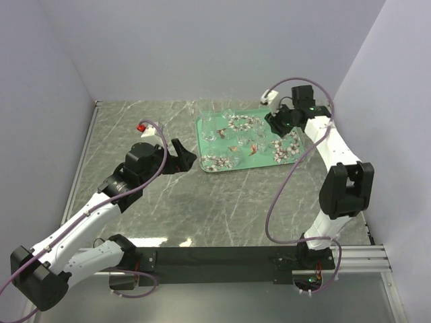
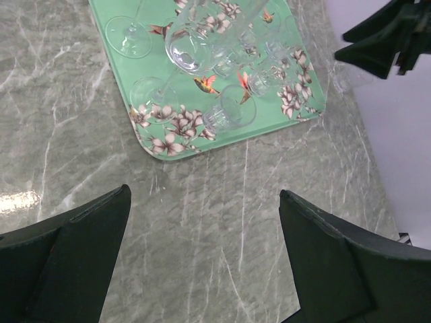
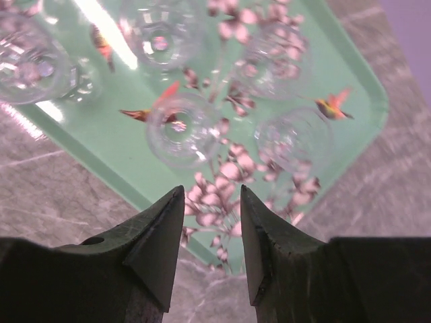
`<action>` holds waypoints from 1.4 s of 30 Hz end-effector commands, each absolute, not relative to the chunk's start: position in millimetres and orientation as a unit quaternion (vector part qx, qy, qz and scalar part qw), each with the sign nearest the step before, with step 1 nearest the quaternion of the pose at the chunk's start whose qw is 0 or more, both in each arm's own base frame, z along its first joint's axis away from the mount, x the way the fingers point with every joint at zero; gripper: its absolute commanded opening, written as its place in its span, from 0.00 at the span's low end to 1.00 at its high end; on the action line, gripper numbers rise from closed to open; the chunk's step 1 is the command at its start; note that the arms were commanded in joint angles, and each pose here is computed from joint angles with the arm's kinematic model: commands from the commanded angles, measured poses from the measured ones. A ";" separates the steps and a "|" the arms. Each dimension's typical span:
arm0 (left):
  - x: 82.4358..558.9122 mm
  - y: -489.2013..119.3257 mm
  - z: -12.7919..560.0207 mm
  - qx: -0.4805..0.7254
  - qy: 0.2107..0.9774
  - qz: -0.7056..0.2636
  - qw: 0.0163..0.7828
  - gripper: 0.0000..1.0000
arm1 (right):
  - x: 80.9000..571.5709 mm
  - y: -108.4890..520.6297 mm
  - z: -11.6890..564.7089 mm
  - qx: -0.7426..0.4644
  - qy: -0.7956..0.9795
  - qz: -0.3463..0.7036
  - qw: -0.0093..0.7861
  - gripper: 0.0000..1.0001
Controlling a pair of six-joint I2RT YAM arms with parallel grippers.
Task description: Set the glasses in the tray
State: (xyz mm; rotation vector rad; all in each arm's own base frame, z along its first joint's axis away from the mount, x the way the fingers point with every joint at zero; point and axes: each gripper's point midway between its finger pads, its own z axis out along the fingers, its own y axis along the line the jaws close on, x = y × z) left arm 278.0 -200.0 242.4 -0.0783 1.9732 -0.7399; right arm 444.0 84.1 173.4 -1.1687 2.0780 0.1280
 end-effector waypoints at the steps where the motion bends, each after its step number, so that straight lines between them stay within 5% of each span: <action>1: 284.9 -197.5 262.3 -0.029 0.800 -0.302 0.517 0.98 | 454.5 51.2 196.2 -0.347 0.845 0.019 0.407 0.47; 9: 292.8 -203.2 263.5 -0.022 0.804 -0.300 0.512 0.99 | 469.2 -51.9 170.1 -0.163 0.907 -0.106 0.373 0.47; 19: 301.7 -210.9 262.1 -0.018 0.812 -0.304 0.497 0.99 | 478.3 -123.8 131.0 -0.106 0.921 -0.192 0.322 0.47; 42: 304.0 -217.5 254.1 -0.026 0.822 -0.312 0.476 0.98 | 479.5 -149.7 117.9 -0.090 0.921 -0.211 0.315 0.47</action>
